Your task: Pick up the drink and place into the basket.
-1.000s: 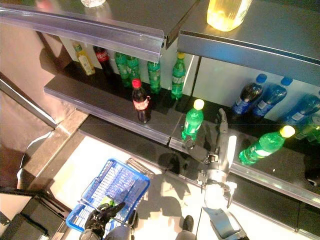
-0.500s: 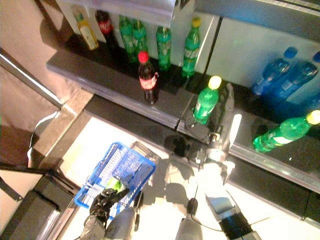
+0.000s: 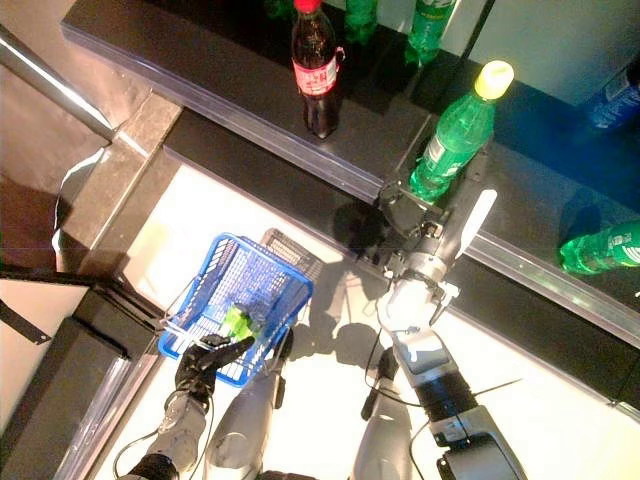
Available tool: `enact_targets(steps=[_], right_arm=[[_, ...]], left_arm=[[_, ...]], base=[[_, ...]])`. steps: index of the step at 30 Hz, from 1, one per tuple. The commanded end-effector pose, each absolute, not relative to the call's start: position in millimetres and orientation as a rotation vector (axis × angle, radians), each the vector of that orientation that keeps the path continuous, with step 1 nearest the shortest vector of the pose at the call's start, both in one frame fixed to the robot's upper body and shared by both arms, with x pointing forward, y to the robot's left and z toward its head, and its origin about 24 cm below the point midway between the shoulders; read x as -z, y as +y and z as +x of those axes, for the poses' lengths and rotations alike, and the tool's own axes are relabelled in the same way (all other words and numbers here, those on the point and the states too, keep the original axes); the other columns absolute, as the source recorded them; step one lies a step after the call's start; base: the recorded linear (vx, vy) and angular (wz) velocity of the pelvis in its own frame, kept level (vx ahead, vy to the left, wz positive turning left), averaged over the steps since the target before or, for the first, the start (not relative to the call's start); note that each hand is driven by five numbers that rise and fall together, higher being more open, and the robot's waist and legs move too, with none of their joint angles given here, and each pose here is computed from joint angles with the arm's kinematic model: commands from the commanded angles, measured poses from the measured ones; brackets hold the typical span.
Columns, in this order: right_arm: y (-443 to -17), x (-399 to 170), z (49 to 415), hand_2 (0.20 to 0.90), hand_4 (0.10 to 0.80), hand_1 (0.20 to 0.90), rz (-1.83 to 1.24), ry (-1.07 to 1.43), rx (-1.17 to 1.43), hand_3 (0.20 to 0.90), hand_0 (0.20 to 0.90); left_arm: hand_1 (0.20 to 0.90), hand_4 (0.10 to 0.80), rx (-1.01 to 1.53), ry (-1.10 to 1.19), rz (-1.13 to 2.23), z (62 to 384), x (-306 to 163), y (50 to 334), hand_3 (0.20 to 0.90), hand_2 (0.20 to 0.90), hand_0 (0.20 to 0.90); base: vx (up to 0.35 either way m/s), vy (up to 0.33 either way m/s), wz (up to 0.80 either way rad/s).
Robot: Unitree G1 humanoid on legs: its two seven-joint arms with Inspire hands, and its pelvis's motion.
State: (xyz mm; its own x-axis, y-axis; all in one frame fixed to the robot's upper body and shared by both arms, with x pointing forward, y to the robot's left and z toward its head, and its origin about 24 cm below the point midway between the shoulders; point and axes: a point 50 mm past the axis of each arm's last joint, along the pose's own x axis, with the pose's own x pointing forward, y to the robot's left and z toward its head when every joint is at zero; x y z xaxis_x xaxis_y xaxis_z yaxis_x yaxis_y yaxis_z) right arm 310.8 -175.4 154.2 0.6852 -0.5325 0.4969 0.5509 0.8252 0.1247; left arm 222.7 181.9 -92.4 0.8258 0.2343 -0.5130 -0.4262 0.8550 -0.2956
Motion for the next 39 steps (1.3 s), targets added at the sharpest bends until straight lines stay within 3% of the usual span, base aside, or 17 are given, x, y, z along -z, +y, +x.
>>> enact_targets(steps=[1,16,17,18,19,39], right_arm=[[-181,-218,305,0.900,0.800,0.900,0.099,-0.814,0.656,0.900,0.900],[-200,-253,317,0.900,0.800,0.900,0.154,-0.862,0.728,0.900,0.900],[-201,-258,318,0.724,0.594,0.724,0.162,-0.868,0.728,0.694,0.724],[-201,-258,318,0.724,0.594,0.724,0.162,-0.868,0.728,0.694,0.724],[-203,-263,319,0.300,0.100,0.300,0.163,-0.876,0.729,0.200,0.300],[-215,-267,313,0.300,0.100,0.300,0.161,-0.896,0.741,0.200,0.300]], left_arm=[[0.300,0.100,-0.421,0.570,-0.378,180,112,194,0.200,0.300,0.300],[0.300,0.100,-0.394,0.547,-0.391,191,106,188,0.200,0.300,0.300],[0.300,0.100,-0.389,0.546,-0.393,192,105,188,0.200,0.300,0.300],[0.300,0.100,-0.389,0.545,-0.393,192,105,188,0.200,0.300,0.300],[0.300,0.100,-0.385,0.543,-0.396,193,104,188,0.200,0.300,0.300],[0.300,0.100,-0.425,0.478,-0.434,192,99,201,0.200,0.300,0.300]], base=[[0.008,-0.002,-0.05],[0.001,0.000,0.00],[0.000,0.000,0.00],[0.000,0.000,0.00],[0.000,0.000,0.00],[-0.005,0.001,0.00]])
